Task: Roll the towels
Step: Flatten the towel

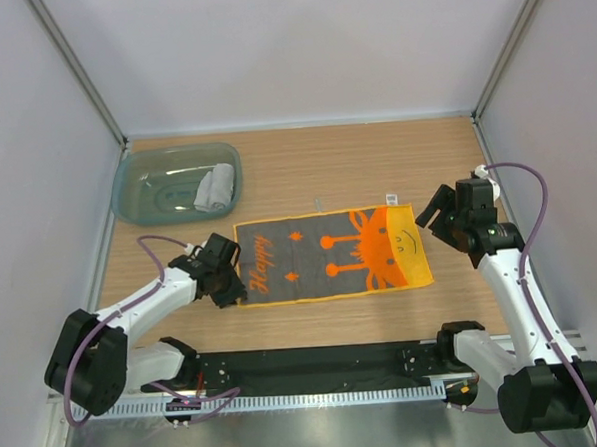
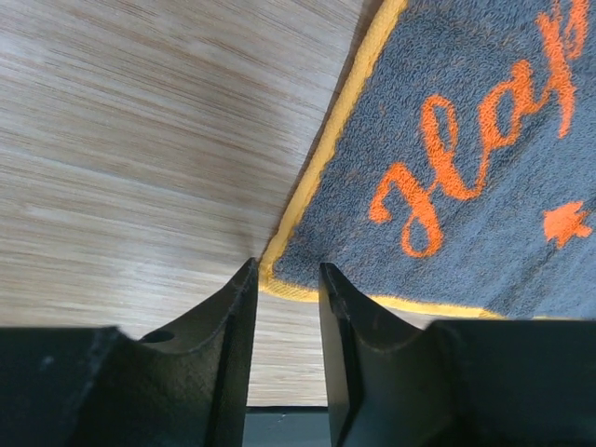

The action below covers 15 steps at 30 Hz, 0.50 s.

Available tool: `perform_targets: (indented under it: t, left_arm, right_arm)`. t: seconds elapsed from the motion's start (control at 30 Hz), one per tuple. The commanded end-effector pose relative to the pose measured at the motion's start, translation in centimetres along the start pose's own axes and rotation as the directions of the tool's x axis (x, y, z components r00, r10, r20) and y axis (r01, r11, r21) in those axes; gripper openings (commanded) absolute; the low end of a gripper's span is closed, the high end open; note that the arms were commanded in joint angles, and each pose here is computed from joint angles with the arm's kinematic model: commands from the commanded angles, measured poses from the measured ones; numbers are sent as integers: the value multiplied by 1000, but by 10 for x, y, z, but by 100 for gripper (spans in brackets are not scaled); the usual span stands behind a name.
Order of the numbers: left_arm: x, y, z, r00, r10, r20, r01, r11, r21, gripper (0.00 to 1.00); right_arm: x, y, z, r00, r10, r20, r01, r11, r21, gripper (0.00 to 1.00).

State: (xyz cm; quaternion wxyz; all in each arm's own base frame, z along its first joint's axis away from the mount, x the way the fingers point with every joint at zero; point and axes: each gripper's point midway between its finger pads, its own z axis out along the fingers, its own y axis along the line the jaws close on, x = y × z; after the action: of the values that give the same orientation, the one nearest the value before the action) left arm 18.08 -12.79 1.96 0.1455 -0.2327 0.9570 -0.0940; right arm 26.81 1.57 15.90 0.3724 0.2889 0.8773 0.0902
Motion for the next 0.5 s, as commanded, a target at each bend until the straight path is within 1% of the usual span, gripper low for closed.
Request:
perform_targets:
  t: [0.0,0.03,0.13,0.2,0.3,0.47]
  left_arm:
    - [-3,-3,-4,1000,-13,20,13,1000,18,34]
    - [-4,-2,-6,1000,-12,28,12,1000,20,38]
    - [-11,-2,-14,998,-14,69,12,1000,28,44]
    - [-15,-1,-21,995,-22,96,18,999,34,45]
    - [-15,0,-25,995,-21,96,19,999,29,46]
    - [-2,6,-19,999,-21,49,20,1000,22,43]
  right_arm:
    - [-5,1,-1,1000,-18,18,18,1000,0,75]
    - [-5,1,-1,1000,-17,18,17,1000,1,75]
    - [-2,1,1,1000,-17,7,17,1000,0,75]
    - [-2,1,1,1000,-17,6,17,1000,-2,75]
    - [0,0,2,1000,-19,-1,19,1000,0,75]
    - [1,-1,2,1000,-22,-4,23,1000,3,75]
